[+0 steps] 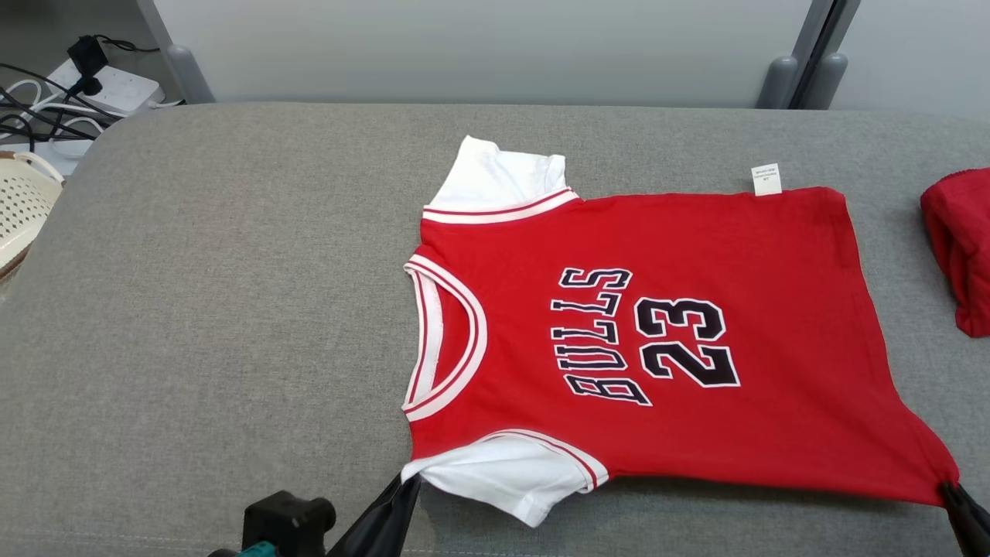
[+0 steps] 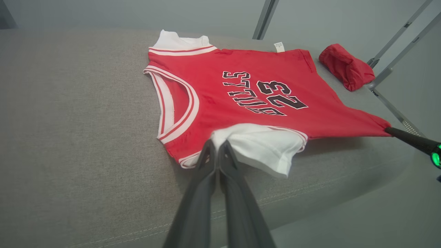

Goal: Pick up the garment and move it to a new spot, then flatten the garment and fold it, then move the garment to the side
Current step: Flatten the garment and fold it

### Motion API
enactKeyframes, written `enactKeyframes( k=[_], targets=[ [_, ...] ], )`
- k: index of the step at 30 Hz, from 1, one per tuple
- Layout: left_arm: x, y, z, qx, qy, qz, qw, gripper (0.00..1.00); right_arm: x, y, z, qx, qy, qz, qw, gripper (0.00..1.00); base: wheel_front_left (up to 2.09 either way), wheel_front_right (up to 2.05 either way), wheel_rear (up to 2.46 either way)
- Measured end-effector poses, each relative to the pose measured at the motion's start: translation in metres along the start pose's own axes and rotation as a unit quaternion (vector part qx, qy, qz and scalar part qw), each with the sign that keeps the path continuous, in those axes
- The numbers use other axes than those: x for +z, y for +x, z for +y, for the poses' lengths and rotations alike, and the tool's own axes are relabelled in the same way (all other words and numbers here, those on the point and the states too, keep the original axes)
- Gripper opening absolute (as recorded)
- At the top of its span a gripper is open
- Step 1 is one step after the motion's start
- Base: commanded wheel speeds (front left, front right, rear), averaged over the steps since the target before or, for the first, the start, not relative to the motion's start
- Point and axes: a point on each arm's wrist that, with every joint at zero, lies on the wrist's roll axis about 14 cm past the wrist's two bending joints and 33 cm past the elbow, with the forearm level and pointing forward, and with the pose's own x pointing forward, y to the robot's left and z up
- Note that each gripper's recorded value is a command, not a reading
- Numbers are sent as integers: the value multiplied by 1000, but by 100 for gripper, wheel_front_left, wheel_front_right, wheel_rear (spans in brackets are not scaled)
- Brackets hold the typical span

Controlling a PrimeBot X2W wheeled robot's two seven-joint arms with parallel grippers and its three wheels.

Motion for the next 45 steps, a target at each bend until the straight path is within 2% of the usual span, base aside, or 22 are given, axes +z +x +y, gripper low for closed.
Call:
enactKeyframes(
  k=[4,7,14,18,21,27,35,36,37,38,39,43,45],
  targets=[
    [4,19,-6,-2,-47,-14,999,0,-2,6,0,-17,25,8,1000,0,0,0,0],
    [12,38,-3,-2,-61,-31,998,0,-4,17,9,-16,38,23,999,0,0,0,0],
    [36,82,2,-5,-48,-68,997,0,39,58,20,-13,10,-5,1000,0,0,0,0],
    [45,98,11,7,-21,-89,996,0,50,75,20,-22,-2,-7,1000,0,0,0,0],
    [47,107,13,9,-22,-94,995,0,57,86,26,-20,-3,-13,1000,0,0,0,0],
    [37,128,20,15,-20,-84,996,0,58,108,32,-23,9,-3,1000,0,0,0,0],
    [34,162,32,26,3,-87,996,0,60,136,40,-24,-8,2,1000,0,0,0,0],
    [32,165,33,26,3,-84,996,0,60,138,41,-23,-8,2,1000,20,0,0,0],
    [26,171,35,29,4,-75,997,24,59,142,41,-23,-10,4,1000,80,0,0,0],
    [23,174,35,29,4,-72,997,95,58,143,42,-24,-12,4,1000,100,0,0,0],
    [20,176,36,33,3,-67,997,100,58,144,42,-23,-12,3,1000,100,0,0,0],
    [17,180,40,42,5,-70,997,100,64,143,42,-24,-12,-26,999,100,0,0,0],
    [30,179,40,47,3,-100,994,100,79,138,47,-17,-17,-77,997,100,0,0,0]
  ],
)
